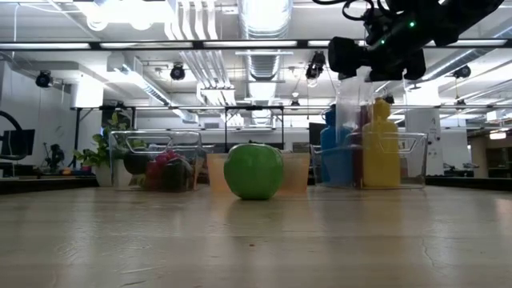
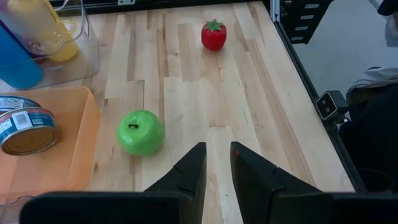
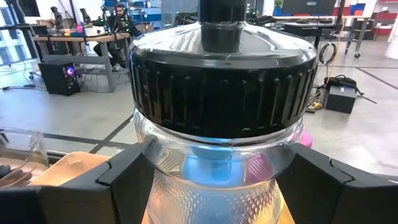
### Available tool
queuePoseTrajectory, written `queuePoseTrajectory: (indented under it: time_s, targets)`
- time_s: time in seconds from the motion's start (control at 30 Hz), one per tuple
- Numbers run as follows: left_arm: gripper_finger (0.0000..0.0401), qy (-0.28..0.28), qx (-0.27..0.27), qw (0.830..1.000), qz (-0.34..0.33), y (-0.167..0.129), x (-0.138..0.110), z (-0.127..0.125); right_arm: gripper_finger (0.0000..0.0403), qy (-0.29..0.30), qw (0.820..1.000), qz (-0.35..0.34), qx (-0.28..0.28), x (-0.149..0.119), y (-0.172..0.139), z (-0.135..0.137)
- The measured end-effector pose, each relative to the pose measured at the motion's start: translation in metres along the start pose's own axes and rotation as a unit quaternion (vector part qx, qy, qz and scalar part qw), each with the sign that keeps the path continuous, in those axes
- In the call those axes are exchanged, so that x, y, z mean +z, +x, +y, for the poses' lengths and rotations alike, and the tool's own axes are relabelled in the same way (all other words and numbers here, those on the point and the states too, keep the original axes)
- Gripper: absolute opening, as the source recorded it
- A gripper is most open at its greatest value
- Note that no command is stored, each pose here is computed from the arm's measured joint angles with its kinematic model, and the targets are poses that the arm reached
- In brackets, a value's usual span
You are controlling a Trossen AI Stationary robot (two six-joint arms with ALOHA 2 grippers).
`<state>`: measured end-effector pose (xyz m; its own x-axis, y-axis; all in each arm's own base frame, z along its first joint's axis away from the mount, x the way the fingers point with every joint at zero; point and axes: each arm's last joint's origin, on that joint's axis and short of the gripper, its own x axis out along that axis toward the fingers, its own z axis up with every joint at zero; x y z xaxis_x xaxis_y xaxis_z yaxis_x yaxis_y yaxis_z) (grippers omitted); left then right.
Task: Pick & Place Food Item
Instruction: Put the transparent water bottle into the right transparent bin
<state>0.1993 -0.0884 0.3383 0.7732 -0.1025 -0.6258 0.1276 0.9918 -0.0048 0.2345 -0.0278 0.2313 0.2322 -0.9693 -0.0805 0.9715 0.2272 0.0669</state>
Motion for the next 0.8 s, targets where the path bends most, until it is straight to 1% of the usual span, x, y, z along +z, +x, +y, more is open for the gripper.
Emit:
queuePoseTrajectory:
  time_s: [0.5, 0.6, 0.7, 0.8]
  targets:
    - [0.0077, 0.0, 0.0, 1.0, 0.0, 0.0, 0.0, 0.0, 0.029, -0.002, 1.0, -0.001, -0.005, -0.001, 0.0, 0.0]
    - [0.0077, 0.0, 0.0, 1.0, 0.0, 0.0, 0.0, 0.0, 0.029, -0.001, 1.0, 0.0, -0.005, -0.004, 0.0, -0.002]
    - [0.0077, 0.0, 0.0, 1.0, 0.0, 0.0, 0.0, 0.0, 0.029, 0.014, 1.0, 0.003, -0.006, -0.01, 0.0, -0.005]
    - [0.0077, 0.0, 0.0, 1.0, 0.0, 0.0, 0.0, 0.0, 0.029, 0.012, 1.0, 0.005, -0.006, -0.014, 0.0, -0.007]
